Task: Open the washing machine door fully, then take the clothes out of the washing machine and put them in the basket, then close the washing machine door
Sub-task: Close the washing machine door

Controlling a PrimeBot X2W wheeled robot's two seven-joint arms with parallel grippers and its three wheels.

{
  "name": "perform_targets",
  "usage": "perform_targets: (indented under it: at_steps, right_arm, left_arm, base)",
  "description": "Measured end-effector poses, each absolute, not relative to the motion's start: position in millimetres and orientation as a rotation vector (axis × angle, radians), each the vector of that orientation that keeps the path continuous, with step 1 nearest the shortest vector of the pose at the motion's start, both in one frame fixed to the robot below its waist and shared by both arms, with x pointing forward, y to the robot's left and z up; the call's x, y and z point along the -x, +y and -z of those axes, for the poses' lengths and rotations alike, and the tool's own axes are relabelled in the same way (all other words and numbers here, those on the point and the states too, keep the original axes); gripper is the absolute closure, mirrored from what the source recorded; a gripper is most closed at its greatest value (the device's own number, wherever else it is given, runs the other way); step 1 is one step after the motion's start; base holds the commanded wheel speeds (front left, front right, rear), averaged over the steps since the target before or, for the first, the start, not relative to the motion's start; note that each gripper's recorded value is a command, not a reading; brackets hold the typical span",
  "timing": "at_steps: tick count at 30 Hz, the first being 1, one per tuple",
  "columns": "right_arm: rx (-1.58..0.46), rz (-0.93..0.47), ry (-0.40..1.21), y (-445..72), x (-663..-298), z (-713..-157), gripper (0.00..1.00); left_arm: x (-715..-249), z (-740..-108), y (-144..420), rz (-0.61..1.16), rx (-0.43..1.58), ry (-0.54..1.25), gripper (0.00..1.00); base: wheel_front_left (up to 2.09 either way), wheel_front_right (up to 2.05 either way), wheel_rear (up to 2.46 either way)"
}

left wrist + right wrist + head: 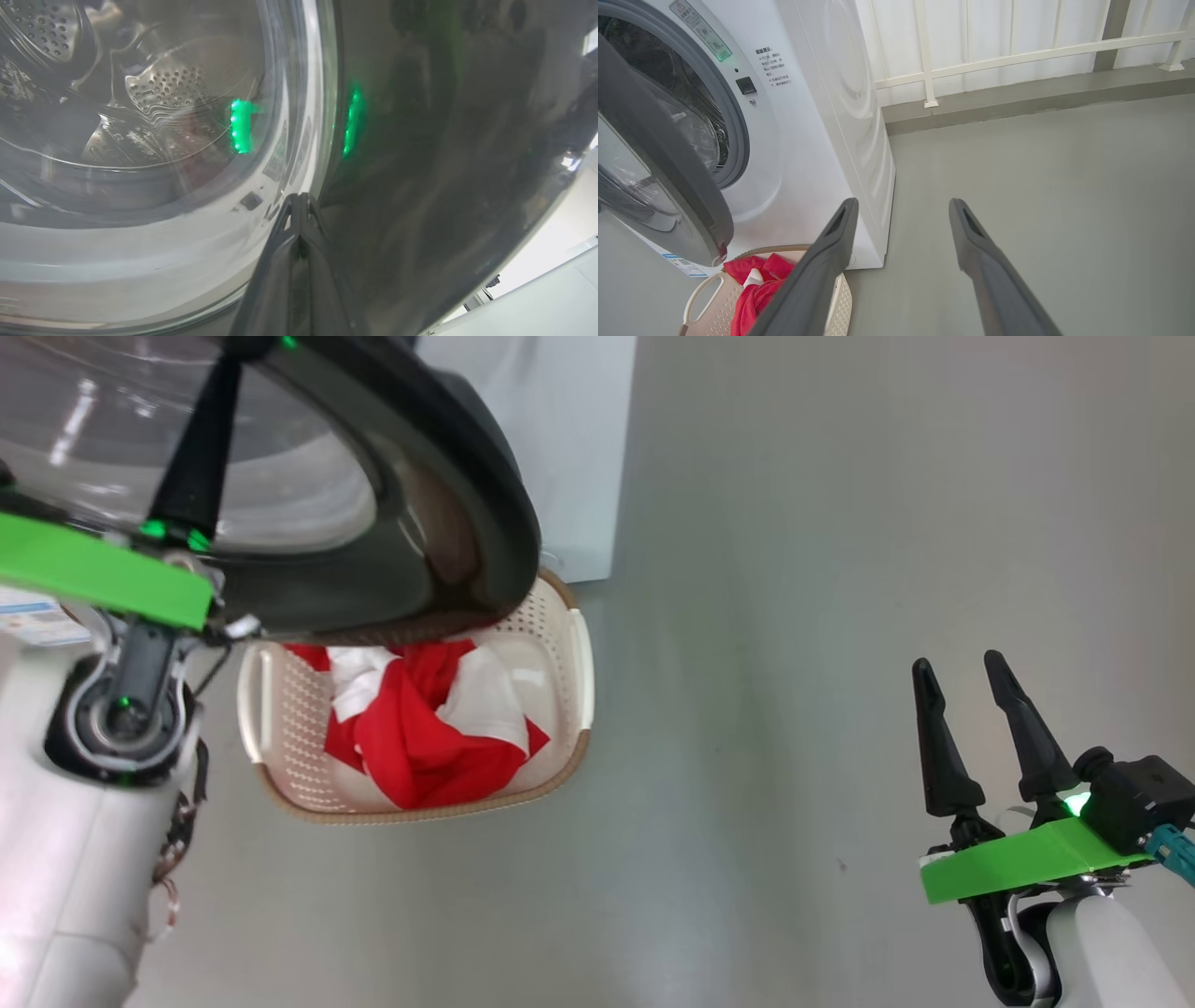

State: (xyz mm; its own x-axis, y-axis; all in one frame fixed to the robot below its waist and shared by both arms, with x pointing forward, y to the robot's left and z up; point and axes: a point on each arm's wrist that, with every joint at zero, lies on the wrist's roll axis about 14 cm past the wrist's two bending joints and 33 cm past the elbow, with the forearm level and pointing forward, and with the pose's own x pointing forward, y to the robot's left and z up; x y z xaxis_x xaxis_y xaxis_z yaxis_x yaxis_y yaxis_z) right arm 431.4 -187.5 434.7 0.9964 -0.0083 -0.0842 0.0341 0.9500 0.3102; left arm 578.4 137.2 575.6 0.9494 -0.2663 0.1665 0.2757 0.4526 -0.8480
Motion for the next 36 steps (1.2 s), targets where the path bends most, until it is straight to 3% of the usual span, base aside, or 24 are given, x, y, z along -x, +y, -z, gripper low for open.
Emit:
perform_targets:
  at_steps: [12,31,36]
  right_arm:
    - [-0.313,0.065,0.07,-203.2,-423.5,-439.4,0.0]
    - [-0.301,0.033,0.041,-193.7,-405.2,-456.5,0.0]
    - [-0.287,0.024,0.061,-190.3,-393.8,-452.3,0.0]
  left_arm:
    - [-589.2,-571.5,123.0,0.342,1.021,-0.004,1.0]
    - [-505.2,-526.8,149.1,0.216,1.008,0.056,1.0]
    - [-477.4,-506.2,161.1,0.156,1.013,0.089,0.87]
  base:
    - [0.0,0.0,0.0]
    - [0.0,0.0,0.0]
    - [0.0,0.0,0.0]
